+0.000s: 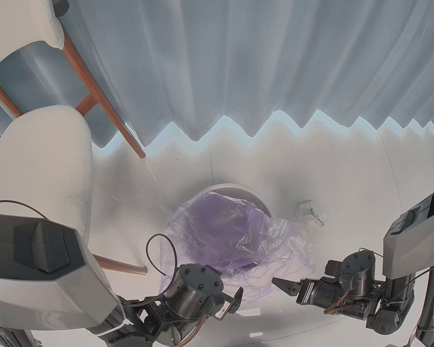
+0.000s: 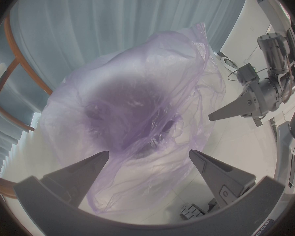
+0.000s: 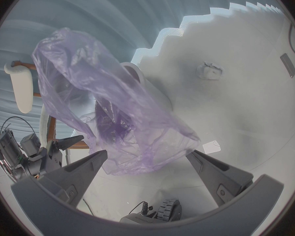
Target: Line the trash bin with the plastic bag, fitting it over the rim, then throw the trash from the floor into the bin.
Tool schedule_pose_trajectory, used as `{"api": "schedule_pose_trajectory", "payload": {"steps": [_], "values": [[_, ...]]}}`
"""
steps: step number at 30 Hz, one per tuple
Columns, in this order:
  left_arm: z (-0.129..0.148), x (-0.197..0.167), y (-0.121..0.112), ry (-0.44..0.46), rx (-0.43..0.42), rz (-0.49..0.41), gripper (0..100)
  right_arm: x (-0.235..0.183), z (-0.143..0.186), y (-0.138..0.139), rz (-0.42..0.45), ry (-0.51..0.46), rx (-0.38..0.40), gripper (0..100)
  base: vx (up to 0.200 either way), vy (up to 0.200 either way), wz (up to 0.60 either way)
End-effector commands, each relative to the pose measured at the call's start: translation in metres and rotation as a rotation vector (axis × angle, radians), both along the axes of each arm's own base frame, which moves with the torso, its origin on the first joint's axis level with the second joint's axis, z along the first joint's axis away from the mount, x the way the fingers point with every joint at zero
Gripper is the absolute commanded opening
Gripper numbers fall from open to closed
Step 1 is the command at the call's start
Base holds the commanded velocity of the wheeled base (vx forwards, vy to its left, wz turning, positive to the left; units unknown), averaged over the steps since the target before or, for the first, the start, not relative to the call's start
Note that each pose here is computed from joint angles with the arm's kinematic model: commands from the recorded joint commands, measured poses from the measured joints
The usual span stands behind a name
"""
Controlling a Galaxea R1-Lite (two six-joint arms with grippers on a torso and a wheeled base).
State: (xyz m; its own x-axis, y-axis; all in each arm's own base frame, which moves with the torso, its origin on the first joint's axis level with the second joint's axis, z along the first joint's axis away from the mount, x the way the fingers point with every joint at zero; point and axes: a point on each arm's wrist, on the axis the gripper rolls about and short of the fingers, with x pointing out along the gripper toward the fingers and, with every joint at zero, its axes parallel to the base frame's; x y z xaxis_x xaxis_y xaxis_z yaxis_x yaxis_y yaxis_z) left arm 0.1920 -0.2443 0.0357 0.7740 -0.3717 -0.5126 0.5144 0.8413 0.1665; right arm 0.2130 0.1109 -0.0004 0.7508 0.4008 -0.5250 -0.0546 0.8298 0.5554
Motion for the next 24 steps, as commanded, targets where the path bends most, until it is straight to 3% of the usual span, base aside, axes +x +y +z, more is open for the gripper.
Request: {"api": "schedule_pose_trajectory", "payload": {"steps": [1,11,24], "values": [[-0.007,0.009,-0.007,-0.002,0.006,0.008,100,-0.001,0.011,0.000,0.002,-0.044,0.023,100,0.000,0.000,0.00],[0.002,0.056,-0.003,-0.064,-0.034,0.111,100,-0.004,0.019,-0.003,-0.013,-0.070,0.029,100,0.000,0.000,0.00],[-0.009,0.072,-0.011,-0.078,-0.017,0.134,100,-0.005,0.021,-0.002,-0.017,-0.080,0.028,100,0.000,0.000,0.00]]}}
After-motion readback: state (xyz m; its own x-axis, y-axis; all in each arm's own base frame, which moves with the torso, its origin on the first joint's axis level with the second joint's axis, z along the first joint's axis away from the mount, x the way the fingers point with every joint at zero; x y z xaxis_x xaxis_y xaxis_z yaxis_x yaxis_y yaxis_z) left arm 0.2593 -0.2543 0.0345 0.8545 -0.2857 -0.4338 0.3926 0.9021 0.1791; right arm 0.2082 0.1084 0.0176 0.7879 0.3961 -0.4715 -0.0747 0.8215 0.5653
